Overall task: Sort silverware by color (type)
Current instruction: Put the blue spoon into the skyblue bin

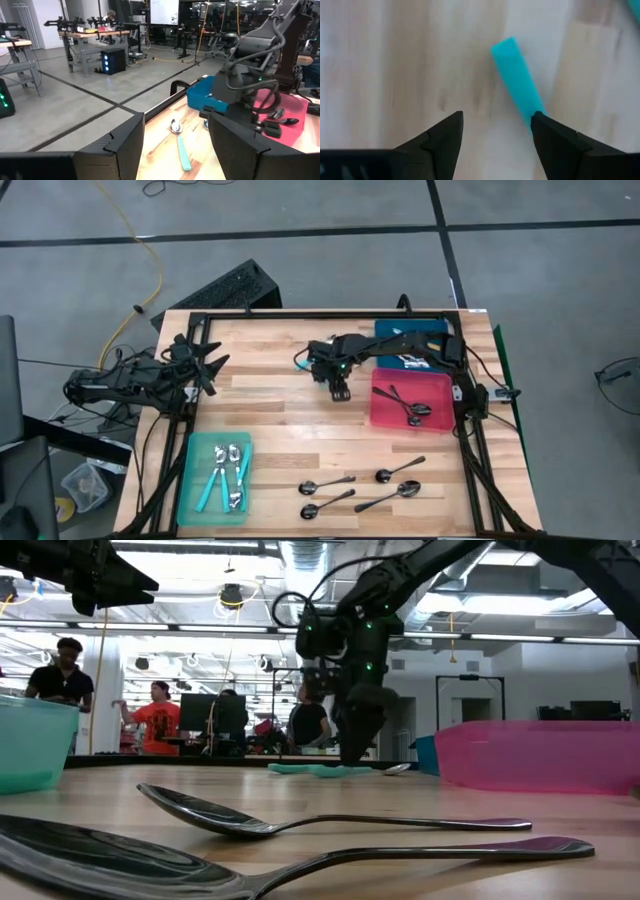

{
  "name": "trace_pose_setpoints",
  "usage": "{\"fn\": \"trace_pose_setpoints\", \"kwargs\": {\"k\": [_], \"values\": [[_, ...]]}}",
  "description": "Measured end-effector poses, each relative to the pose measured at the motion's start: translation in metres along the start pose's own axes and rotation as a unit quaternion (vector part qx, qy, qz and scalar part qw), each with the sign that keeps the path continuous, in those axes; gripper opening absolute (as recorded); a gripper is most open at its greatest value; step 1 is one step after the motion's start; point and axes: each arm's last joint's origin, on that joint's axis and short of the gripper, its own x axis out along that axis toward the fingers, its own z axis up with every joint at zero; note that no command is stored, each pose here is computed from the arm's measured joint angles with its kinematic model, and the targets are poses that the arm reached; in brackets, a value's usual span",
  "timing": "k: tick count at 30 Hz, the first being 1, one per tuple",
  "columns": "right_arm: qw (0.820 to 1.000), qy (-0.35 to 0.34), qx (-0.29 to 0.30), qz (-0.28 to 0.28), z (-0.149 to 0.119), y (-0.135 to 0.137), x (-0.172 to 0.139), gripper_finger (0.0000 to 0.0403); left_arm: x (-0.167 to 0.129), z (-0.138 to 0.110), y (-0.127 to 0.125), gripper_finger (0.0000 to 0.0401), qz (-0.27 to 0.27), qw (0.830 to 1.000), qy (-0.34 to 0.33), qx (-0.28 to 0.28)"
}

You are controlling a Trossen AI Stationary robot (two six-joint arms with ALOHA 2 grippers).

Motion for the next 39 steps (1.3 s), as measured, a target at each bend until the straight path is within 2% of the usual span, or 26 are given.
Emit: {"fn": "trace_pose_setpoints", "kwargs": {"k": [7,10,14,19,31,35,39], "values": [[0.999,-0.031,-0.028,-0.018,0.015,0.000,-0.014,0.0255,0.000,0.000,0.000,0.0206,0.000,1.000,0.000,0.000],[0.999,-0.026,-0.037,-0.019,0.013,-0.004,-0.016,0.0255,0.000,0.000,0.000,0.0206,0.000,1.000,0.000,0.000],[0.999,-0.004,-0.044,-0.012,0.009,-0.007,-0.005,0.0255,0.000,0.000,0.000,0.0206,0.000,1.000,0.000,0.000],[0.997,0.010,-0.072,-0.030,0.002,-0.006,0.006,0.0255,0.000,0.000,0.000,0.0206,0.000,1.000,0.000,0.001],[0.999,0.020,-0.038,-0.032,-0.010,-0.014,0.015,0.0252,0.000,0.000,0.000,0.0206,0.000,1.000,0.000,0.000],[0.999,0.017,-0.028,-0.034,-0.009,-0.015,0.015,0.0229,0.000,0.000,0.000,0.0206,0.000,1.000,0.000,0.000],[0.999,0.013,-0.027,-0.036,-0.008,-0.015,0.015,0.0183,0.000,0.000,0.000,0.0206,0.000,1.000,0.000,0.000]]}}
